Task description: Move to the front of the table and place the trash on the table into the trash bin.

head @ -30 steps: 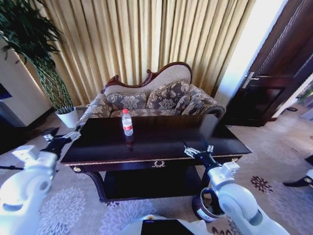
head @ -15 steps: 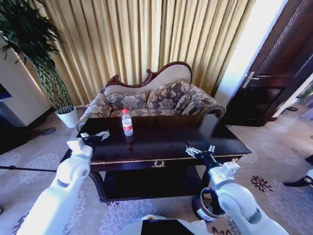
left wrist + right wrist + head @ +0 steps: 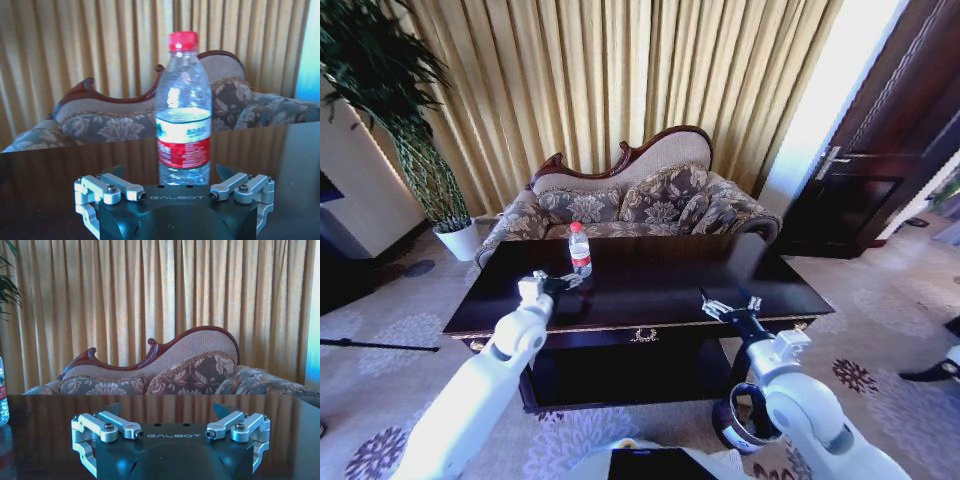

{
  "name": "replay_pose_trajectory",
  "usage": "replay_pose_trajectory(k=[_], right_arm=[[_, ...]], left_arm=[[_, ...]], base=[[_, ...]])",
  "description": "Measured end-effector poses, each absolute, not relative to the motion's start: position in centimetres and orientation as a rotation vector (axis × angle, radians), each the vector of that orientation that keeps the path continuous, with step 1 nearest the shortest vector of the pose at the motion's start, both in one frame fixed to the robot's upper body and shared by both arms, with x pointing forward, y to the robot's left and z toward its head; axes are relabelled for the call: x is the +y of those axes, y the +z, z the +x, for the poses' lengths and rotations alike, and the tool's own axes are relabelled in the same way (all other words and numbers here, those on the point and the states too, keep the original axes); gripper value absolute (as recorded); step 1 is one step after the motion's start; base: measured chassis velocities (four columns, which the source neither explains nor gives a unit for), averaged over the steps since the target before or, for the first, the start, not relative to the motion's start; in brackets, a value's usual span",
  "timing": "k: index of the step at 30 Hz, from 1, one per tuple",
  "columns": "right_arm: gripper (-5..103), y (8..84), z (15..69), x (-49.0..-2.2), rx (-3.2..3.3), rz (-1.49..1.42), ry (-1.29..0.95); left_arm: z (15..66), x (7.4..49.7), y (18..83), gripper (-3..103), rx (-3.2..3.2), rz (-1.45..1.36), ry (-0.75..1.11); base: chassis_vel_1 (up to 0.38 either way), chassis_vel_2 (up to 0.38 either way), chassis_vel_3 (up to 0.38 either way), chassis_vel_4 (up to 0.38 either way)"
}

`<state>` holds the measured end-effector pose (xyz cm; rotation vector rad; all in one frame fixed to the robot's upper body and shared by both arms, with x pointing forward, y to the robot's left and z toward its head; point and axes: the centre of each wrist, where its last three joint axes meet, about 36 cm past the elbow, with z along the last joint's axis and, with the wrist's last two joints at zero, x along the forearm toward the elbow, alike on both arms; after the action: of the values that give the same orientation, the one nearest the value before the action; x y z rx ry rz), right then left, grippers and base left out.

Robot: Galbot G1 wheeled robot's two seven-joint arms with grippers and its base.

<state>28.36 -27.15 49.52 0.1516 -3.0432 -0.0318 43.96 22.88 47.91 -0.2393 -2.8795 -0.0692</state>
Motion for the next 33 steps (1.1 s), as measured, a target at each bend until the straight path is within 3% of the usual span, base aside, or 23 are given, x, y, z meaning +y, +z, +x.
replay_pose_trajectory(k=[33], right_arm=[[100,50.3,27.8,-27.3,-3.069,0.062,0.002]], left_arm=[[48.4,23.0,46.5,100,-2.856,-0.283,-0.110]], base=[[0.000,0.000,0.000,0.000]])
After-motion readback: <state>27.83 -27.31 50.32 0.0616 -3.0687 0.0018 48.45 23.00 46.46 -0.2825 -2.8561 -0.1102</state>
